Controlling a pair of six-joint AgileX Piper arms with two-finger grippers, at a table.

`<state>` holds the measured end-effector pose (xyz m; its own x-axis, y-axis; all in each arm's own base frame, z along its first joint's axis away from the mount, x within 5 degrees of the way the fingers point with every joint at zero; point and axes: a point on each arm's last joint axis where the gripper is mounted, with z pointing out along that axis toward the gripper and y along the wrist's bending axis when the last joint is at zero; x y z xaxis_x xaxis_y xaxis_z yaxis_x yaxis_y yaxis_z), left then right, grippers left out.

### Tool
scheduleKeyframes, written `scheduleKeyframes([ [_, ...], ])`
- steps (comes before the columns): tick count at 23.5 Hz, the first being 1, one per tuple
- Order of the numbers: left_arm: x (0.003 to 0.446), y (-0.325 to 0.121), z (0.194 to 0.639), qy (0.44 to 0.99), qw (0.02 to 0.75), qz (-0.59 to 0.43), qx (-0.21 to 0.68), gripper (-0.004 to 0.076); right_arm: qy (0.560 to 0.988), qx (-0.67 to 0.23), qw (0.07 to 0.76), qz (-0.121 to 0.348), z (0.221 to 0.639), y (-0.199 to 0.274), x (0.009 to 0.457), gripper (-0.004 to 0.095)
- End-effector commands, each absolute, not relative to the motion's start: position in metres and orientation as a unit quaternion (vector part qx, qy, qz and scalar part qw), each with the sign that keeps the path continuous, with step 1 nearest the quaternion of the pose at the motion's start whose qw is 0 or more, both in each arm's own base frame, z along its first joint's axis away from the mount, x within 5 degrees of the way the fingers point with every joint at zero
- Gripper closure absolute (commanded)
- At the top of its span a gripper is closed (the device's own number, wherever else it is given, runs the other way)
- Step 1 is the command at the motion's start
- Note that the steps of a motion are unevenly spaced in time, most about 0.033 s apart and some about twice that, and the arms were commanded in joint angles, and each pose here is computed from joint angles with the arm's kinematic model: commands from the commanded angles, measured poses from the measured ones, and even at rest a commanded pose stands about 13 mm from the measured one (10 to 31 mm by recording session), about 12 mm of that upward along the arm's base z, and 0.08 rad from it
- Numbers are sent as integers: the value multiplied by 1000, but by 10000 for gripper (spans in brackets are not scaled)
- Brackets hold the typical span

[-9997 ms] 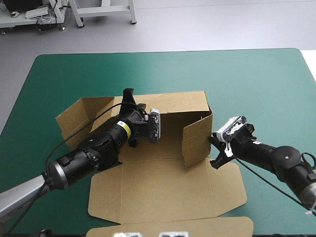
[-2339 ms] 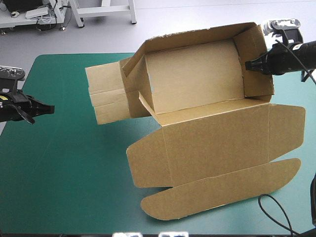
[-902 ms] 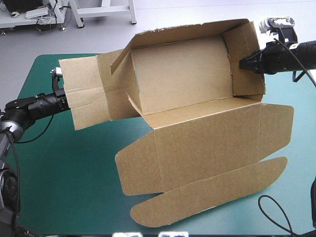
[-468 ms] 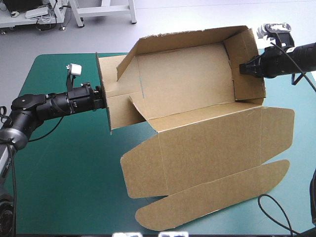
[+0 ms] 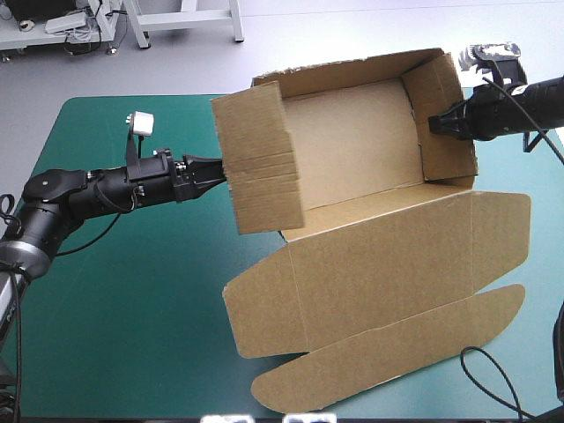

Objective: Fold the box

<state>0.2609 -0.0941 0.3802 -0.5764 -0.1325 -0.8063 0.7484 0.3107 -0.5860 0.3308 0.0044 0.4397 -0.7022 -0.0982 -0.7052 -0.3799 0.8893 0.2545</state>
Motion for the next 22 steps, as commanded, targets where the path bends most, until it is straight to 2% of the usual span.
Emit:
scheduleKeyframes([
  [1,240,-107,412,634,405,-606,259,717,883,-133,397,211,462,10,317,924],
  [5,238,-110,426,611,420,-615,268,715,883,-132,397,212,462,10,317,924],
  [9,236,-110,438,603,430,-611,279,668,883,-128,399,211,463,12,318,924],
  [11,236,-110,442,600,434,-610,282,612,885,-130,396,207,462,15,318,924],
  [13,237,-110,444,603,439,-602,284,507,884,-134,398,205,462,25,319,924],
  [14,237,-110,443,607,440,-598,283,429,881,-132,405,206,463,32,321,924],
  [16,240,-110,441,623,438,-588,273,354,875,-133,416,209,465,42,322,924],
  [19,246,-109,433,659,437,-552,264,347,869,-136,429,206,467,54,323,924],
  [22,252,-105,429,701,441,-499,255,347,867,-128,449,176,468,67,326,924],
])
